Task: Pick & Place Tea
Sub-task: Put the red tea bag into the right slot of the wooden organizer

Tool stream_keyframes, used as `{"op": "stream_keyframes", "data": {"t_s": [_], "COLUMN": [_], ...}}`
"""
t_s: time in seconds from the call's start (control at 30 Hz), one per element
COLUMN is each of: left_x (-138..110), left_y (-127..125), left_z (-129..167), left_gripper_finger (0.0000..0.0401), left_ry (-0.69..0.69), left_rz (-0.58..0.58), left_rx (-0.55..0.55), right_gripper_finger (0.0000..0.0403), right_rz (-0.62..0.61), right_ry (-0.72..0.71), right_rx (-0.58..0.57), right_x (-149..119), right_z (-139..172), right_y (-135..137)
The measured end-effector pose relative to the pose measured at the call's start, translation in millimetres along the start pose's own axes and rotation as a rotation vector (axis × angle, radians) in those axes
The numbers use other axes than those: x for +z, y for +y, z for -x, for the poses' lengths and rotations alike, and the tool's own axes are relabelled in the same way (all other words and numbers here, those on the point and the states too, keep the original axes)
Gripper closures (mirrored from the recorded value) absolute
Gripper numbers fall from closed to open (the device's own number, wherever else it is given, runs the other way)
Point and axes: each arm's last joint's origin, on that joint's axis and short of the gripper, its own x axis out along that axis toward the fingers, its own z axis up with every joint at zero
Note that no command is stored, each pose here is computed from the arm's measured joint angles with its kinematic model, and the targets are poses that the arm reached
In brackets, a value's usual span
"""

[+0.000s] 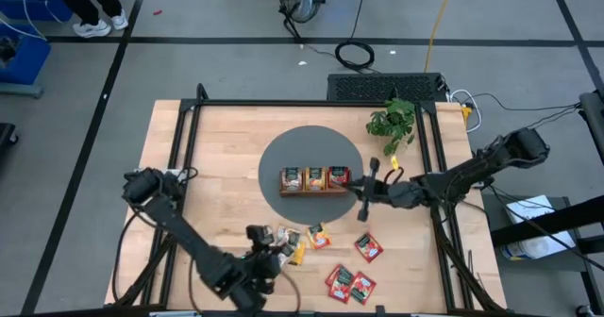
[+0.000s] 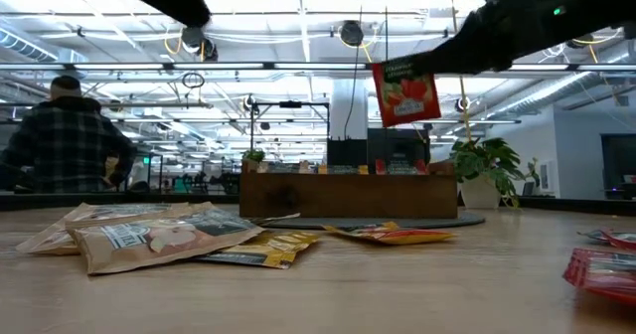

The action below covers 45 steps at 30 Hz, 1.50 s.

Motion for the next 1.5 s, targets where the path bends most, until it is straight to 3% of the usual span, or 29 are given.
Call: {"op": "stream_keyframes", "data": {"t_s": [0.17, 0.43, 0.57, 0.73, 1.13, 1.3, 1.5], "left_x": [-20.2, -32.5, -30.9, -26.4, -22.0, -22.0, -22.0], "left_y": [-11.3, -14.8, -15.1, -13.3, -9.2, -9.0, -9.1], "left_z": [7.2, 0.0, -1.7, -6.4, -13.8, -14.0, -14.1], "left_gripper_finger": [0.0397, 0.0385, 0.0397, 0.0382, 0.0388, 0.0375, 0.0391], "left_ry": [-0.041, -0.048, -0.054, -0.062, -0.043, -0.043, -0.043], "left_rz": [-0.008, 0.046, 0.054, 0.045, 0.056, 0.055, 0.056], "left_rx": [0.033, 0.034, 0.027, 0.026, 0.016, 0.017, 0.017], "right_gripper_finger": [0.0403, 0.0403, 0.0403, 0.0403, 0.0403, 0.0403, 0.0403], "right_rz": [-0.099, -0.227, -0.206, -0.162, -0.156, -0.148, -0.163], "right_ry": [-0.008, -0.052, -0.042, -0.031, -0.084, -0.016, 0.011], "right_rx": [-0.05, 0.027, 0.063, 0.104, 0.093, 0.085, 0.077], "right_x": [-12.5, -53.1, -60.6, -63.5, -63.5, -75.3, -85.1], "right_z": [-8.7, -2.5, -1.6, -3.1, -9.8, -16.4, -23.4], "right_y": [-19.5, -43.5, -49.2, -53.7, -53.5, -52.3, -50.8]}}
